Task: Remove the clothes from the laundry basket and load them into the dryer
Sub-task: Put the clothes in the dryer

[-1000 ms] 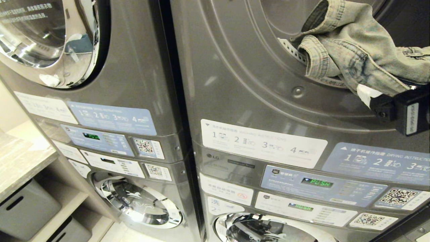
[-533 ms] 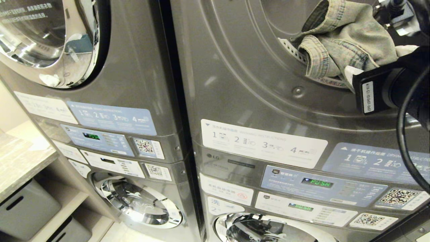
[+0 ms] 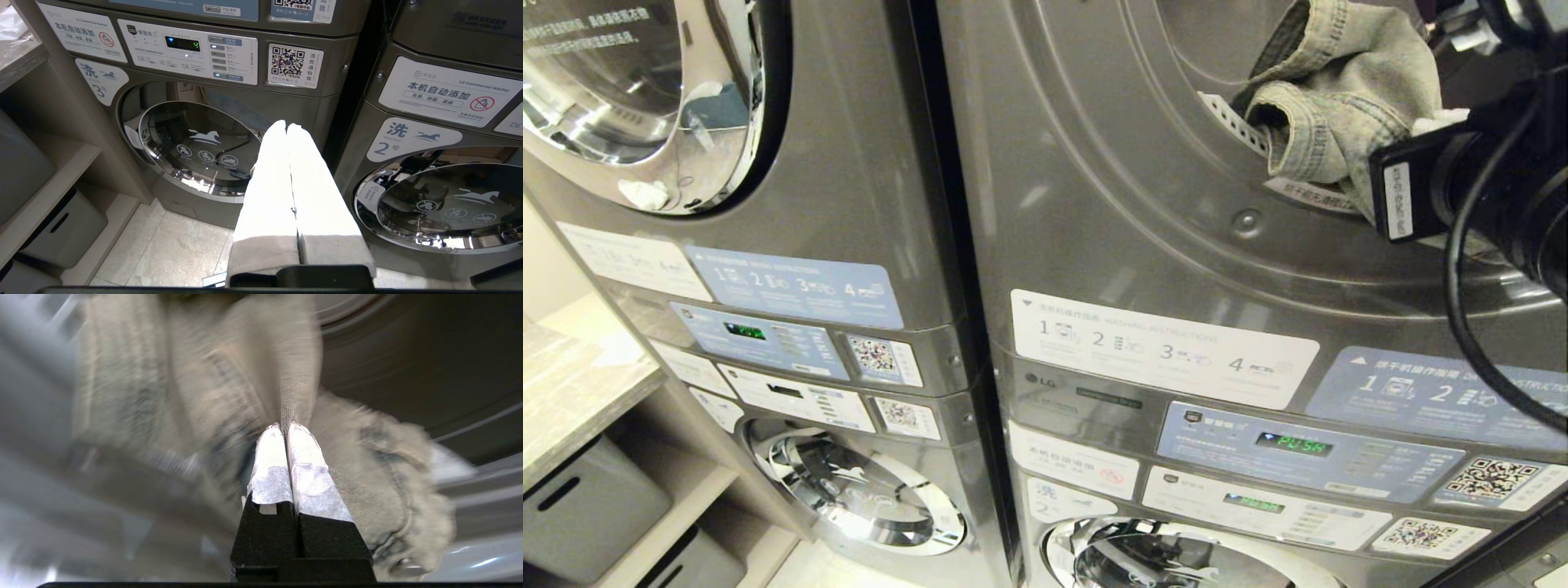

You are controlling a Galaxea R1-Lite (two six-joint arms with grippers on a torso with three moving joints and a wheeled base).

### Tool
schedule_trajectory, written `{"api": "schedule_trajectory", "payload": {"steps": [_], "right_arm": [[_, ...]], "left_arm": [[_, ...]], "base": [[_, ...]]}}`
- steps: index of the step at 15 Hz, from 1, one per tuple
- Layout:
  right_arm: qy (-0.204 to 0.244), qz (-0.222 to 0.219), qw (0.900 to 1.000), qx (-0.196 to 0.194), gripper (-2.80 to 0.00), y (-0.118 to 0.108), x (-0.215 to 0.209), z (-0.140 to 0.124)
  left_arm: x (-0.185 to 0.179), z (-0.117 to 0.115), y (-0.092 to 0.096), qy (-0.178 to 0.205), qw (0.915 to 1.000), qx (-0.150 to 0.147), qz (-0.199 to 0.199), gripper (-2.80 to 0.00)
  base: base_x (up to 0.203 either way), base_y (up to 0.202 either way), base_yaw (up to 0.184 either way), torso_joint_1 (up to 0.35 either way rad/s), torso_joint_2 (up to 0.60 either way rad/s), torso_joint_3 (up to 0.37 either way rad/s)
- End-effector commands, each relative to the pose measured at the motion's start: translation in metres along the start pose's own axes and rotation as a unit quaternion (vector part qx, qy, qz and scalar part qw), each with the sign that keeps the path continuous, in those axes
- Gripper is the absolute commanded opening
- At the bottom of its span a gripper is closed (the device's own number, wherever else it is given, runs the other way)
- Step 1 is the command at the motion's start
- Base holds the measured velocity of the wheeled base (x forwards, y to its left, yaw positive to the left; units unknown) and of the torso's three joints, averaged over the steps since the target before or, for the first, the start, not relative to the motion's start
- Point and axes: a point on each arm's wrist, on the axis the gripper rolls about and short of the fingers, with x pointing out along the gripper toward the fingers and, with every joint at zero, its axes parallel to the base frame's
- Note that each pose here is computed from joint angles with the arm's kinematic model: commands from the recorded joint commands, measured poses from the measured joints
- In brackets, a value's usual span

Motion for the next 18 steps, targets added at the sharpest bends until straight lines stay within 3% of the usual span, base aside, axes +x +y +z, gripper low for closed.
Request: {"api": "schedule_trajectory", "payload": {"steps": [1, 9, 12, 16, 18], "right_arm": [[0.006, -0.027, 1.000, 0.006, -2.80, 0.003, 0.016, 0.007], [0.008, -0.132, 0.990, 0.044, -2.80, -0.004, 0.086, 0.034], [-0.032, -0.135, 0.987, 0.076, -2.80, -0.005, 0.108, 0.054], [-0.097, -0.153, 0.975, 0.131, -2.80, 0.003, 0.137, 0.075], [-0.112, -0.170, 0.972, 0.117, -2.80, 0.003, 0.141, 0.076]], "left_arm": [[0.000, 0.000, 0.000, 0.000, 1.0000, 0.000, 0.000, -2.80], [0.000, 0.000, 0.000, 0.000, 1.0000, 0.000, 0.000, -2.80], [0.000, 0.000, 0.000, 0.000, 1.0000, 0.000, 0.000, -2.80], [0.000, 0.000, 0.000, 0.000, 1.0000, 0.000, 0.000, -2.80], [0.000, 0.000, 0.000, 0.000, 1.0000, 0.000, 0.000, -2.80]], "base": [[0.000, 0.000, 0.000, 0.000, 0.00, 0.000], [0.000, 0.000, 0.000, 0.000, 0.00, 0.000], [0.000, 0.000, 0.000, 0.000, 0.00, 0.000], [0.000, 0.000, 0.000, 0.000, 0.00, 0.000], [0.000, 0.000, 0.000, 0.000, 0.00, 0.000]]}}
